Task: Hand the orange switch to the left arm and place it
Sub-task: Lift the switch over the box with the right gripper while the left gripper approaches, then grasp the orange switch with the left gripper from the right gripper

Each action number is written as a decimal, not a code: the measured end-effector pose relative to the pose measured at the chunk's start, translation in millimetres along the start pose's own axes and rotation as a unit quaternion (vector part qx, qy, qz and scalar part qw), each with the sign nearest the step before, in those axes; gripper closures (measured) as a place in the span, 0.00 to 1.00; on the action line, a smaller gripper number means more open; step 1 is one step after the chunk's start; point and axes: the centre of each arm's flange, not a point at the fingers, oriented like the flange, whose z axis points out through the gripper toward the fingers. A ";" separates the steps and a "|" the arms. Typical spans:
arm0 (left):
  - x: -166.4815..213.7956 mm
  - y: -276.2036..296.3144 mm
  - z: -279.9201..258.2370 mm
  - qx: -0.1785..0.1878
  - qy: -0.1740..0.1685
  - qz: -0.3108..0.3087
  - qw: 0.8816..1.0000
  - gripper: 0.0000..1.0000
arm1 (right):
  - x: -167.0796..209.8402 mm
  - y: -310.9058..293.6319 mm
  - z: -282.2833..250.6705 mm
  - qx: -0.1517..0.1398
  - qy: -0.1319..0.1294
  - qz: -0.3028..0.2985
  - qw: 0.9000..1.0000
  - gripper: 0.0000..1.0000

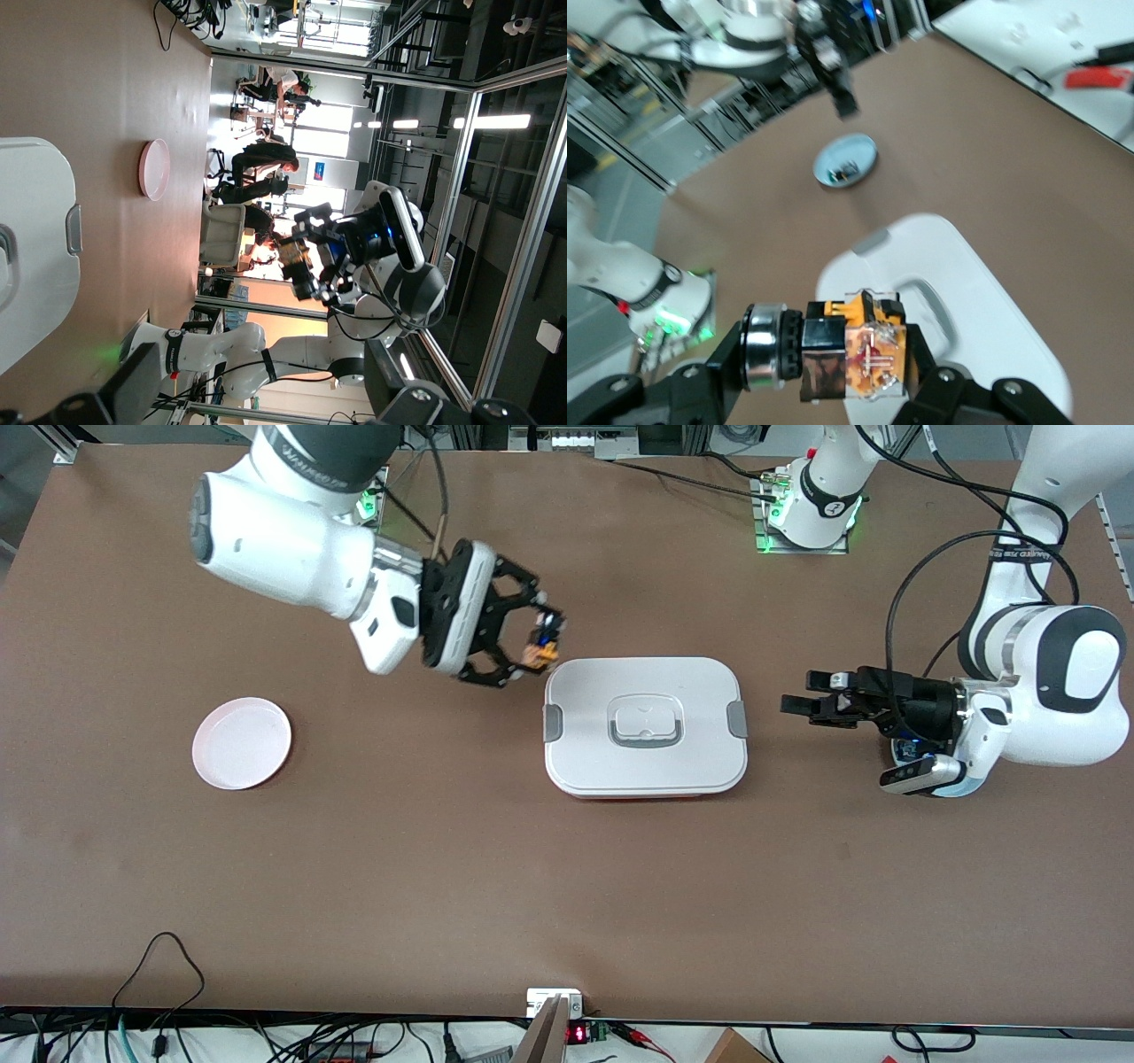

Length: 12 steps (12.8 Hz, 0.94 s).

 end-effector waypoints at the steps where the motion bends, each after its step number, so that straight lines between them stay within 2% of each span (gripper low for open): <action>1: 2.7 0.8 14.3 0.005 0.004 -0.019 1.000 0.00 | 4.2 -11.5 13.3 0.014 0.022 -0.008 1.000 0.27; 4: 0.1 19.6 48.5 0.013 0.001 -0.086 0.996 0.00 | 9.8 -35.4 44.7 0.030 0.060 -0.043 0.997 0.27; 7: -22.2 62.5 51.9 0.027 0.009 -0.104 0.994 0.00 | 14.6 -48.4 54.2 0.037 0.106 -0.081 0.990 0.27; 11: -78.3 81.6 75.9 0.059 0.022 -0.100 0.993 0.00 | 10.3 -37.1 59.1 0.061 0.217 -0.113 0.968 0.27; 12: -92.1 86.9 79.4 0.066 0.025 -0.101 0.992 0.00 | 8.4 -34.4 62.0 0.062 0.235 -0.115 0.963 0.27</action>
